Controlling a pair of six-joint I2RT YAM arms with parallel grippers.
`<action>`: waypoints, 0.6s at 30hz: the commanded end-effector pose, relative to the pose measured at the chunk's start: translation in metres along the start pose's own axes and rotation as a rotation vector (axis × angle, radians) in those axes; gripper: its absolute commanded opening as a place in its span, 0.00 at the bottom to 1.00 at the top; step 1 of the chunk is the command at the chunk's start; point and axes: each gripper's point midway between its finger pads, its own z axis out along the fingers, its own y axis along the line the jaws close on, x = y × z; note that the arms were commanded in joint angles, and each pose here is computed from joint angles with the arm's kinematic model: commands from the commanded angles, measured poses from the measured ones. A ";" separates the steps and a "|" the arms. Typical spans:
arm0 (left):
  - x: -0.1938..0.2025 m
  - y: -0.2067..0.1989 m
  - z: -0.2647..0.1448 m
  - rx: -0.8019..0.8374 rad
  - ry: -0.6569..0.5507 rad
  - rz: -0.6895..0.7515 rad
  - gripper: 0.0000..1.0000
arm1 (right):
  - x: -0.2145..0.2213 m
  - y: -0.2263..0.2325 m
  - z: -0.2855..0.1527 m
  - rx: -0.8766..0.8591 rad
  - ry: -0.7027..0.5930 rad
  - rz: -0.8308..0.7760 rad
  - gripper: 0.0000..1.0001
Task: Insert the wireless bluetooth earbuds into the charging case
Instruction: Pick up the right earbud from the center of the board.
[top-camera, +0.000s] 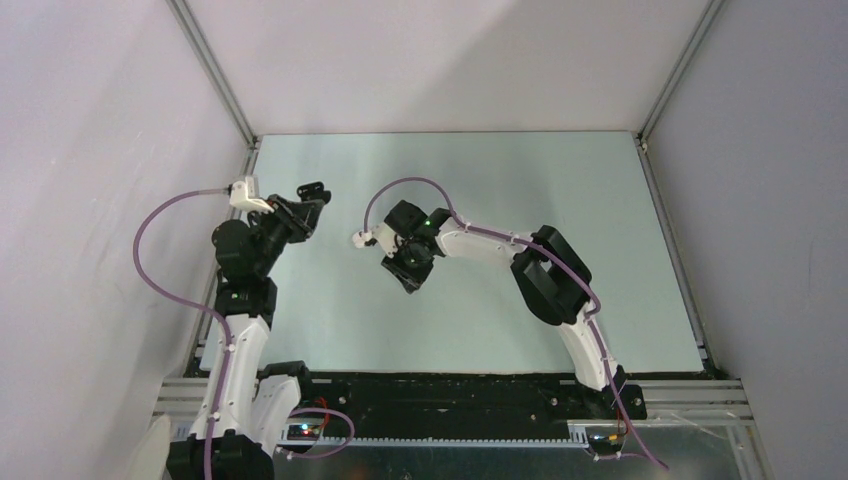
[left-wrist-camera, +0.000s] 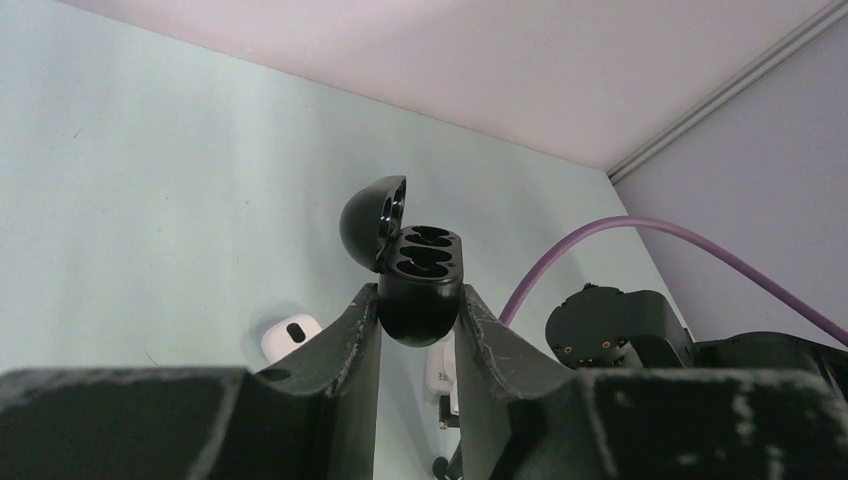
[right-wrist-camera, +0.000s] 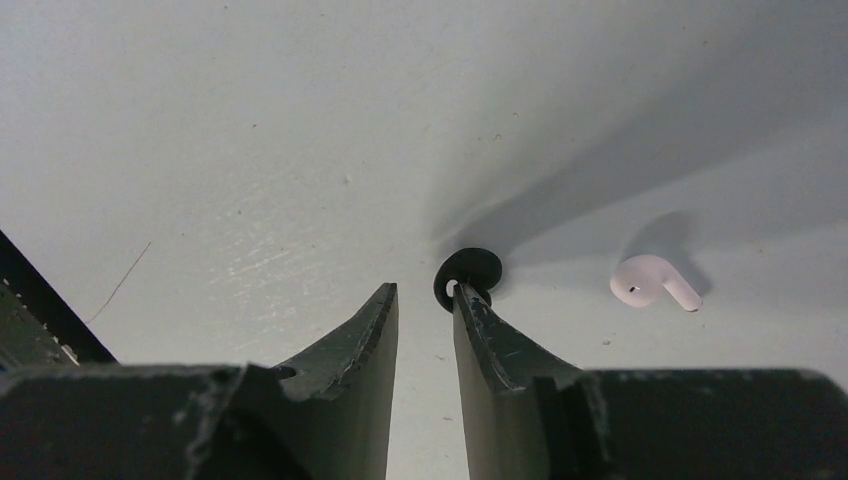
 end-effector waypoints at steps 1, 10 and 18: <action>-0.022 -0.013 -0.001 0.042 -0.064 0.013 0.00 | 0.000 -0.030 0.000 0.138 -0.001 -0.020 0.31; -0.021 -0.013 -0.001 0.046 -0.067 0.007 0.00 | -0.002 -0.043 -0.005 0.202 -0.009 -0.042 0.25; -0.021 -0.018 -0.001 0.071 -0.061 0.008 0.00 | -0.006 -0.038 -0.012 0.170 -0.030 -0.051 0.17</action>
